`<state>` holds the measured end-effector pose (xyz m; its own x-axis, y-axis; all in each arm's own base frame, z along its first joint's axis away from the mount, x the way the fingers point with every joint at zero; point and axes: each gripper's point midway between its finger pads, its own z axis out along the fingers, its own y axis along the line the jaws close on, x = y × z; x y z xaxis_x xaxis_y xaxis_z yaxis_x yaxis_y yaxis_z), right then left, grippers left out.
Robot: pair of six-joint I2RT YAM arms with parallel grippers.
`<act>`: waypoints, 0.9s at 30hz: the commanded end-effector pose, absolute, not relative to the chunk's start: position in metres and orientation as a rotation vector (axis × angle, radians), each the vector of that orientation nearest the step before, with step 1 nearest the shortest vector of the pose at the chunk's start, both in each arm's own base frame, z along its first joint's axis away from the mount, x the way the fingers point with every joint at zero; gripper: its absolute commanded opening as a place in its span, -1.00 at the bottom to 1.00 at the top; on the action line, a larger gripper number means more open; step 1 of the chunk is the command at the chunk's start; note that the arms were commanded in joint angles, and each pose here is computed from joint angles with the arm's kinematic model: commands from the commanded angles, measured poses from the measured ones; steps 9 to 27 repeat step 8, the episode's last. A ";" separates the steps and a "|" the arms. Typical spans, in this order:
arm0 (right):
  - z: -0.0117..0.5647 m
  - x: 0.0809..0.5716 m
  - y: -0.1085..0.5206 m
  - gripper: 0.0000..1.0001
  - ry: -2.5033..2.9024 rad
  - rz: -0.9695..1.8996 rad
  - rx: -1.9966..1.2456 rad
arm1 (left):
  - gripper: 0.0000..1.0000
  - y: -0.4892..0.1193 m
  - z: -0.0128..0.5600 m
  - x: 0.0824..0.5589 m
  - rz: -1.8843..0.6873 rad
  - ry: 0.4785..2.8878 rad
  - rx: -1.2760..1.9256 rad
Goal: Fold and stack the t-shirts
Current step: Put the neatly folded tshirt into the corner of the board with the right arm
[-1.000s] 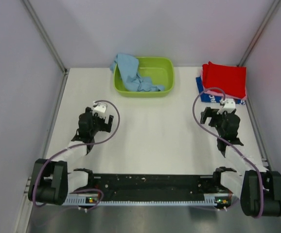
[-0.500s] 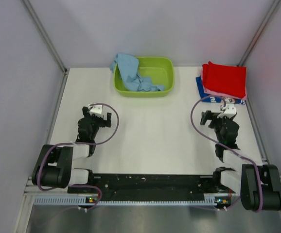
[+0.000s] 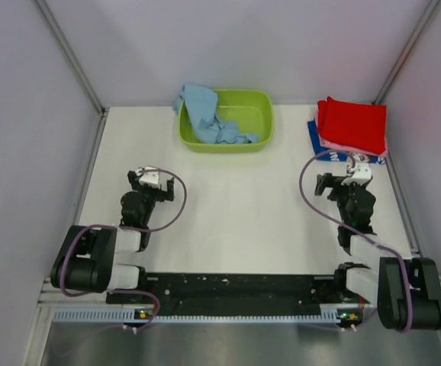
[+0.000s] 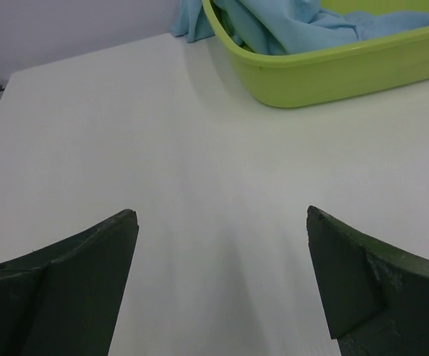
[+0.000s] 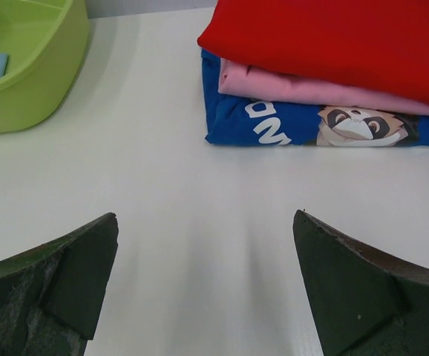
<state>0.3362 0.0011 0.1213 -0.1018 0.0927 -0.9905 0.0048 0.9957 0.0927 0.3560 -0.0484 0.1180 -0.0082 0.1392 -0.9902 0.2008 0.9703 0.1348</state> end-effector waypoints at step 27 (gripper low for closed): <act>0.130 0.341 0.002 0.97 1.640 0.080 0.083 | 0.97 -0.048 0.134 0.359 -0.055 1.507 0.253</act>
